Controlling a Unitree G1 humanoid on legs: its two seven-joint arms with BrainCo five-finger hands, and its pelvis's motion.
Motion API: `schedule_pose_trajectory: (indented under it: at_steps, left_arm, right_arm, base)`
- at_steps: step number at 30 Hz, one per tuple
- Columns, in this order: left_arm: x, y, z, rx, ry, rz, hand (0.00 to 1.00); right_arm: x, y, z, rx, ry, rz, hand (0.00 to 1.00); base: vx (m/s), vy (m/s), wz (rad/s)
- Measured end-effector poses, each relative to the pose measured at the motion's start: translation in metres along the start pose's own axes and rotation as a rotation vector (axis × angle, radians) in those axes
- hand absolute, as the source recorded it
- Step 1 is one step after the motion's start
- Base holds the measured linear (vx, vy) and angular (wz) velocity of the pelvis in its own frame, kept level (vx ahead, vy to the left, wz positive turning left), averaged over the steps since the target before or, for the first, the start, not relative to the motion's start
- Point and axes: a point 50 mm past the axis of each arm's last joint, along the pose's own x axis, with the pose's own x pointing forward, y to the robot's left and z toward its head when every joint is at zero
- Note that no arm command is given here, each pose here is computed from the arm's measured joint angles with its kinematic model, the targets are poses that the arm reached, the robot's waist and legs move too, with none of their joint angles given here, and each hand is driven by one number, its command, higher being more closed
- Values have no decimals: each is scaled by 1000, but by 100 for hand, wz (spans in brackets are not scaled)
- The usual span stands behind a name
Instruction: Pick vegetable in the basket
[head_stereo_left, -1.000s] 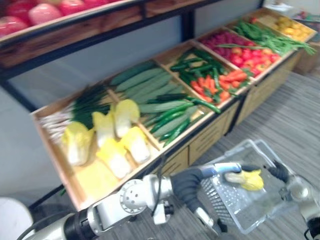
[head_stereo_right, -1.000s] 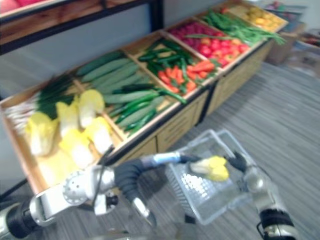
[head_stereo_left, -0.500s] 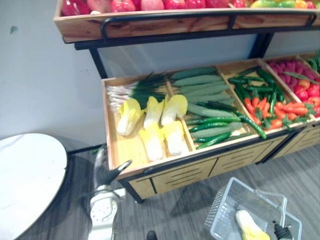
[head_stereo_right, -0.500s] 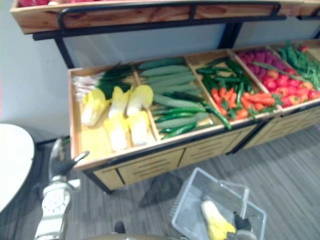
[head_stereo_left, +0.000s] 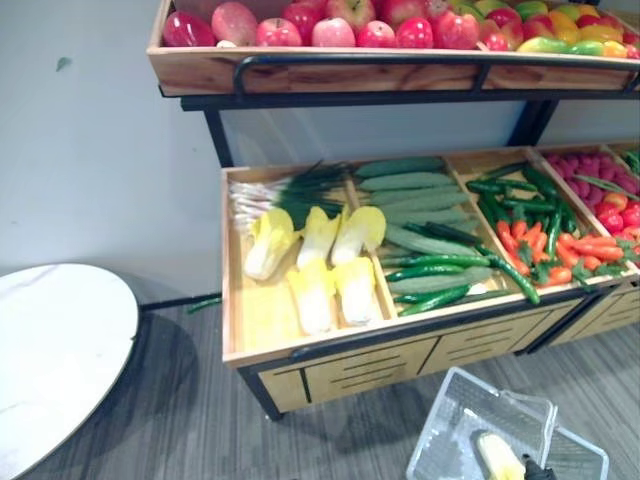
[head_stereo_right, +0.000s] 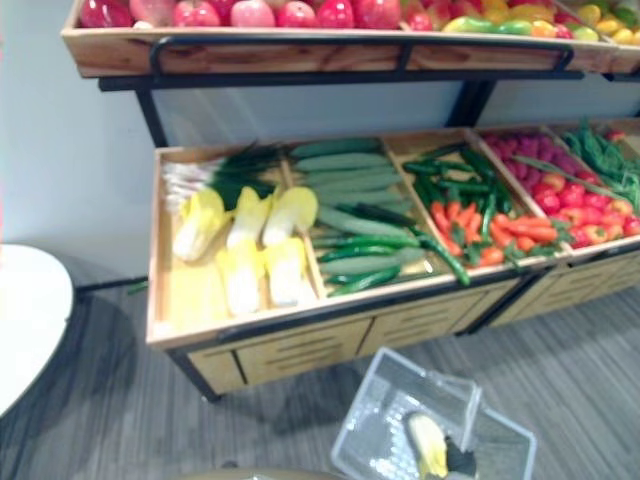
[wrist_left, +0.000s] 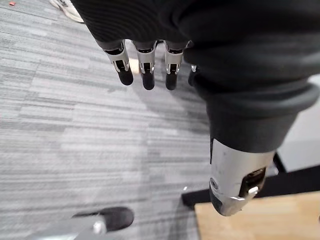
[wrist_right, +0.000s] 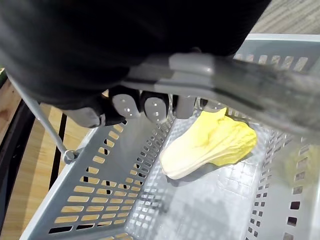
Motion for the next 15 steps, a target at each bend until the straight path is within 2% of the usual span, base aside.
schedule_pose_trajectory:
  at_steps: [9,10,11,15]
  left_arm:
    - [5,-10,10,-67,12,-173,0]
    - [5,-11,13,-74,6,-182,0]
    - [11,-11,25,-23,-23,-218,0]
    - [18,-6,48,-19,-86,-202,0]
  right_arm:
    - [4,7,16,-37,-45,37,100]
    - [5,6,17,-27,-48,33,100]
    - [6,10,30,42,-85,46,100]
    - [3,25,46,89,-139,84,100]
  base:
    - [52,-2,-18]
    - [-35,117,-157]
    - [-109,120,-205]
    - [-78,124,-142]
